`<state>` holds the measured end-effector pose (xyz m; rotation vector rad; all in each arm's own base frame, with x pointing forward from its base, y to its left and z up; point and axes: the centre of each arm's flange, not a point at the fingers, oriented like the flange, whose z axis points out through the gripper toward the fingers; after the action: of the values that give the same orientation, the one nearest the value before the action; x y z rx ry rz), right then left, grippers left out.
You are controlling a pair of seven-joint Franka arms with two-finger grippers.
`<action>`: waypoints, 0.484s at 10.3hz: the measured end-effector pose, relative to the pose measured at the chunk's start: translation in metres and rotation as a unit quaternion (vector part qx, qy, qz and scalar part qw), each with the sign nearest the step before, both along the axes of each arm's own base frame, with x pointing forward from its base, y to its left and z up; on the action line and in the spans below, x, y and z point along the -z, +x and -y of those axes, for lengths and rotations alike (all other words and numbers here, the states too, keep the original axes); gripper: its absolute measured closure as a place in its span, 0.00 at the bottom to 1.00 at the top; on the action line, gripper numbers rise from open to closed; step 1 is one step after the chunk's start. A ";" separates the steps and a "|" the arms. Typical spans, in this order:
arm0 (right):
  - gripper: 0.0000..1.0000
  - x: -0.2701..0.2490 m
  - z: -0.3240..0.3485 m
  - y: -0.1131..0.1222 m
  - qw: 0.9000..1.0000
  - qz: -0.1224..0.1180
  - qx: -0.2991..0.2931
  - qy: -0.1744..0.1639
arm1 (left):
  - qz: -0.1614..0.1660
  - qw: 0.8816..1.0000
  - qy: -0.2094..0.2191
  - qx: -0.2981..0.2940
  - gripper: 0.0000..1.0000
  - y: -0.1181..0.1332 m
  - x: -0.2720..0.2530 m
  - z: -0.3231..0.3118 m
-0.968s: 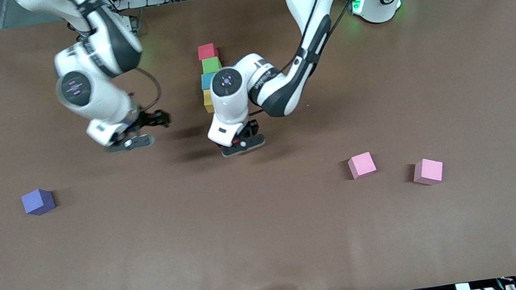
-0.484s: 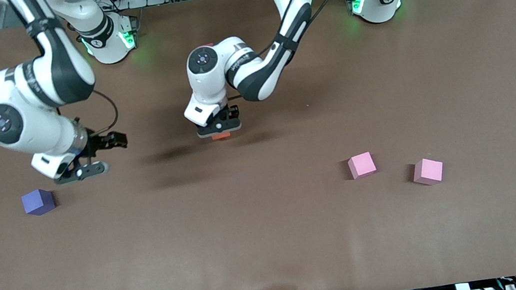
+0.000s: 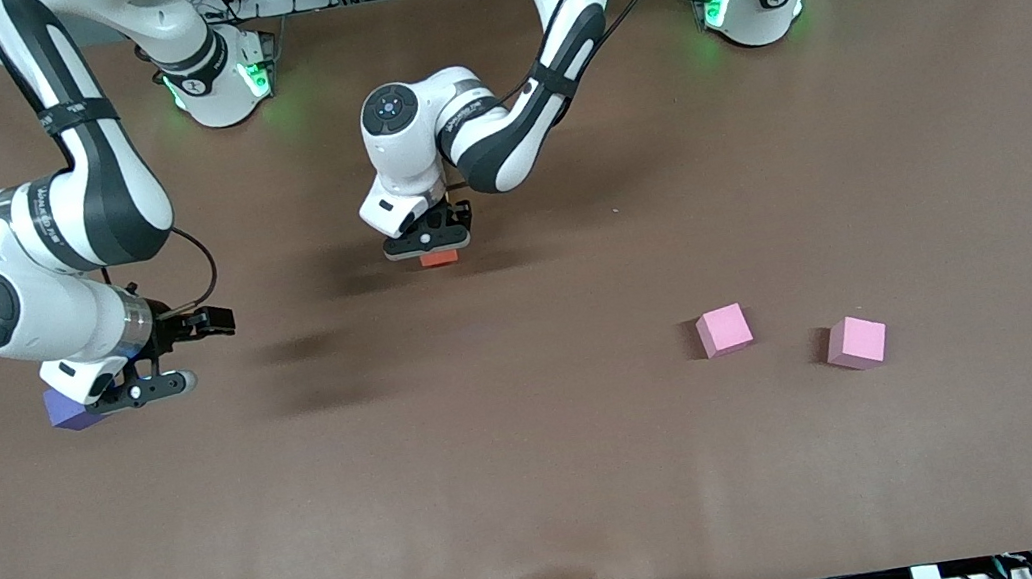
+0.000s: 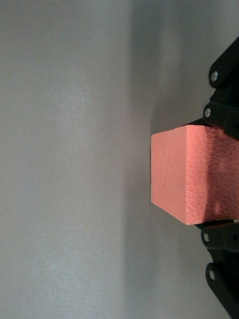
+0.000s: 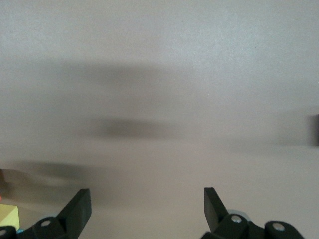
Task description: Arrange blocks into number 1
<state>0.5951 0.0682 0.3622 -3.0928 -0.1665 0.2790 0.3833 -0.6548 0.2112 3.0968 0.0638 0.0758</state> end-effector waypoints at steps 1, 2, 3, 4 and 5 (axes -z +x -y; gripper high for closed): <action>0.00 0.000 0.000 0.000 1.000 0.000 0.000 0.000 | -0.001 1.000 0.002 0.004 0.39 -0.001 0.004 0.000; 0.00 -0.001 0.000 0.000 1.000 0.001 -0.001 0.000 | -0.002 1.000 0.003 0.009 0.39 -0.003 0.005 0.001; 0.00 -0.001 0.000 0.001 1.000 0.001 -0.001 0.000 | -0.003 1.000 0.003 0.015 0.39 -0.007 0.006 0.003; 0.00 -0.001 0.000 0.001 1.000 0.002 -0.002 -0.001 | -0.005 1.000 0.006 0.019 0.39 -0.012 0.009 0.004; 0.00 -0.001 -0.001 0.001 1.000 0.001 -0.002 -0.001 | -0.008 1.000 0.011 0.023 0.39 -0.020 0.017 0.006</action>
<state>0.5959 0.0688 0.3637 -3.0947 -0.1739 0.2748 0.3635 -0.6613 0.1938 3.1198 -0.0092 0.0502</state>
